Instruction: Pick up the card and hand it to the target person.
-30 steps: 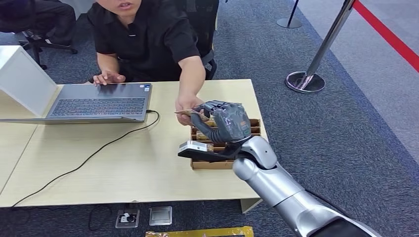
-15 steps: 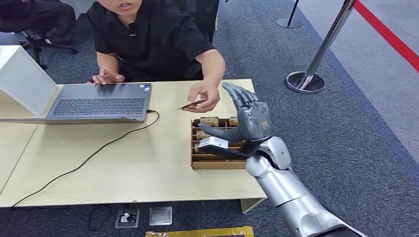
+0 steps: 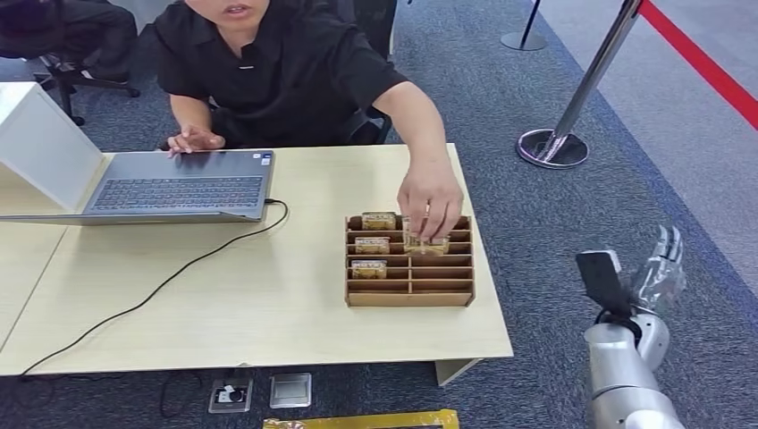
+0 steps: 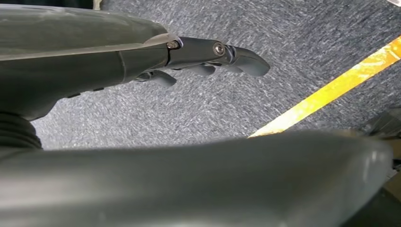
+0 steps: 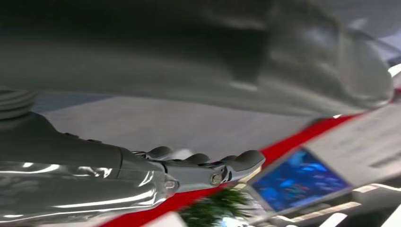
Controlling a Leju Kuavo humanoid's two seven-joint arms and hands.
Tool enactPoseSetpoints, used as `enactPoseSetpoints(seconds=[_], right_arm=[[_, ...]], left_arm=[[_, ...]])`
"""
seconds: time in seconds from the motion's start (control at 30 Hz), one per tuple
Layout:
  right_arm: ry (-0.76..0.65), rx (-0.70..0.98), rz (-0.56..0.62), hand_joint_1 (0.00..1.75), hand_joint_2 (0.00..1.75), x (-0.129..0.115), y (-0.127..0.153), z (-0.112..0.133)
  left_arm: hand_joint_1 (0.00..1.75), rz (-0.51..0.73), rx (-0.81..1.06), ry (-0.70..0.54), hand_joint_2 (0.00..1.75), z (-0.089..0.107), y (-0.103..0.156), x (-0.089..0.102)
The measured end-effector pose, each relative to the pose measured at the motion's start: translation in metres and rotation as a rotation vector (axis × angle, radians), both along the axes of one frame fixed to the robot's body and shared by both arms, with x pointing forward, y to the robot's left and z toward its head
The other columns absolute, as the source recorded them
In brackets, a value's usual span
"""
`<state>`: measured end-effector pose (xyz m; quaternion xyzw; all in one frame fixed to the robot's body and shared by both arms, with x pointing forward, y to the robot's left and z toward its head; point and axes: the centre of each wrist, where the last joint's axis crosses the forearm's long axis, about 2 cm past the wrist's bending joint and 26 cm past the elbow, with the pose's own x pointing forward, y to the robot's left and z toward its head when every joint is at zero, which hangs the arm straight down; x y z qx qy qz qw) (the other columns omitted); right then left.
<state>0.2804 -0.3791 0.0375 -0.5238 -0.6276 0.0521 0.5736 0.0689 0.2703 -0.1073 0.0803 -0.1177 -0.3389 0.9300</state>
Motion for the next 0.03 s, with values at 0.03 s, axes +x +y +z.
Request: enactPoseSetpoints(seconds=[0.03], right_arm=[[0.030,0.012,-0.024,0.05,0.00,-0.0048,-0.0045,-0.0055]], left_arm=[[0.45,0.000,-0.001,0.001,0.00,0.0000,-0.0002,-0.0001]])
